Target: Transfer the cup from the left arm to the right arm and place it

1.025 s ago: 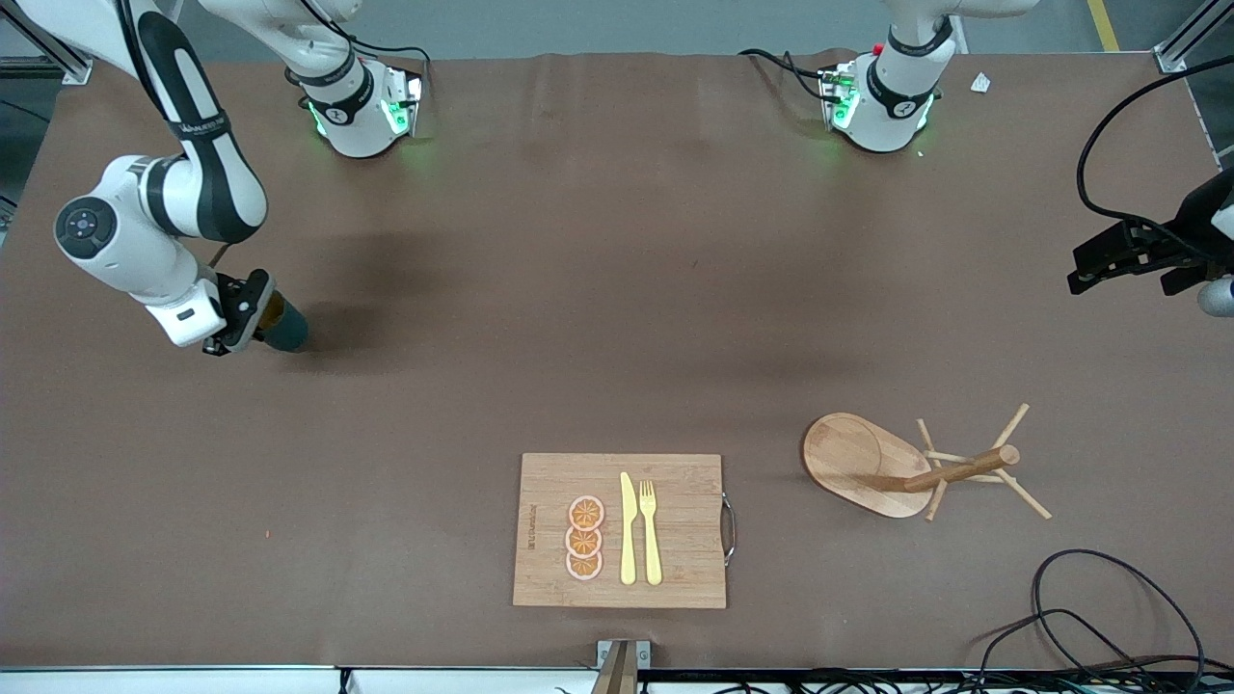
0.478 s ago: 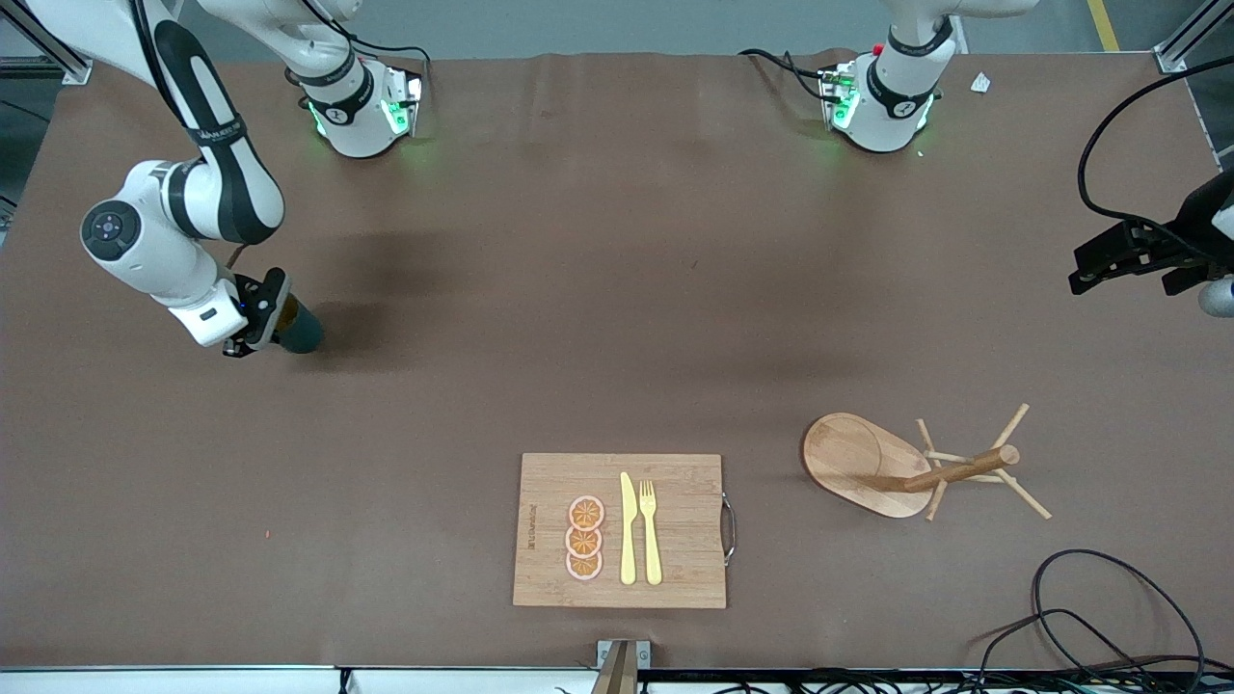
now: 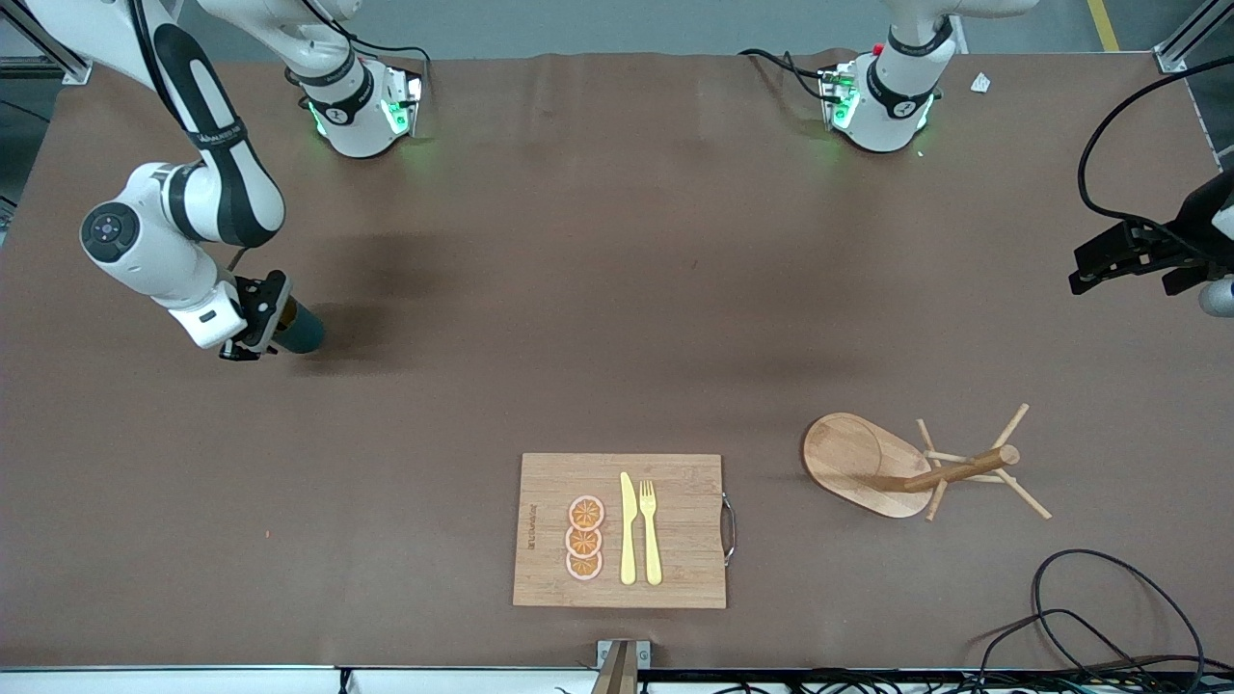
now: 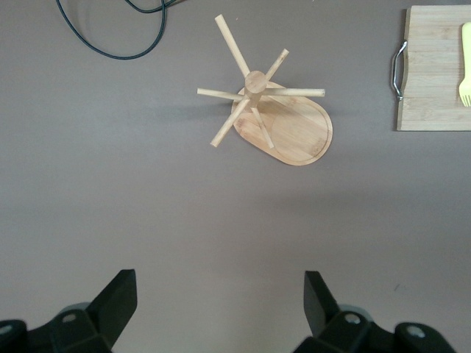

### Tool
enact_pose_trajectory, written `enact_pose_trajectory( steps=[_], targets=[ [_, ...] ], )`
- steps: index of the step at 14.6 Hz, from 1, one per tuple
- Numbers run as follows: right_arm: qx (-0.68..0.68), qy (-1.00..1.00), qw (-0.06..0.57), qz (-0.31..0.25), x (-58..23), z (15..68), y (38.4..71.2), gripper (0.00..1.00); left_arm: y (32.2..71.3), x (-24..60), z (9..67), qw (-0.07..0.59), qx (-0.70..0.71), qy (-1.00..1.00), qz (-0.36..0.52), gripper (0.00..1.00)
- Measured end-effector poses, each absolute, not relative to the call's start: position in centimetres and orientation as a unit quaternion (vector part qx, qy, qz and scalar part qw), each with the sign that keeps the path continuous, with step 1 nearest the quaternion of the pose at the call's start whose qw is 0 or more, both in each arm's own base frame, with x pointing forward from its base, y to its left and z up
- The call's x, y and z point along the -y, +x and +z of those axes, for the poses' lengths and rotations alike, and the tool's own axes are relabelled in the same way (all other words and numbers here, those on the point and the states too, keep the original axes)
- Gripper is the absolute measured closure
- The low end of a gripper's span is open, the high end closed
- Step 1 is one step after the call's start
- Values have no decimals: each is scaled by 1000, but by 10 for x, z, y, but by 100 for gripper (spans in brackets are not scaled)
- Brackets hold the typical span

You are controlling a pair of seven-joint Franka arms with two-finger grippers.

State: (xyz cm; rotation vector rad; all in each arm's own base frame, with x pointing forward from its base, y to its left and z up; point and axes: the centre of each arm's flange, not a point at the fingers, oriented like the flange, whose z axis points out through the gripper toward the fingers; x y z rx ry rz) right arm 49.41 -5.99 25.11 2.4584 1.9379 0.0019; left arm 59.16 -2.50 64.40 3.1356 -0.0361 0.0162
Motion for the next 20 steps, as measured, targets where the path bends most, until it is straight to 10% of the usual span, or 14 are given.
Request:
enact_pose_trajectory(
  steps=[5,20],
  targets=[
    [-465,884,-33,-20,62,278,504,0,592,25,644,3,12,1000,5,0],
    [-102,991,-38,-79,48,492,527,0,592,24,644,3,11,1000,5,0]
  ],
)
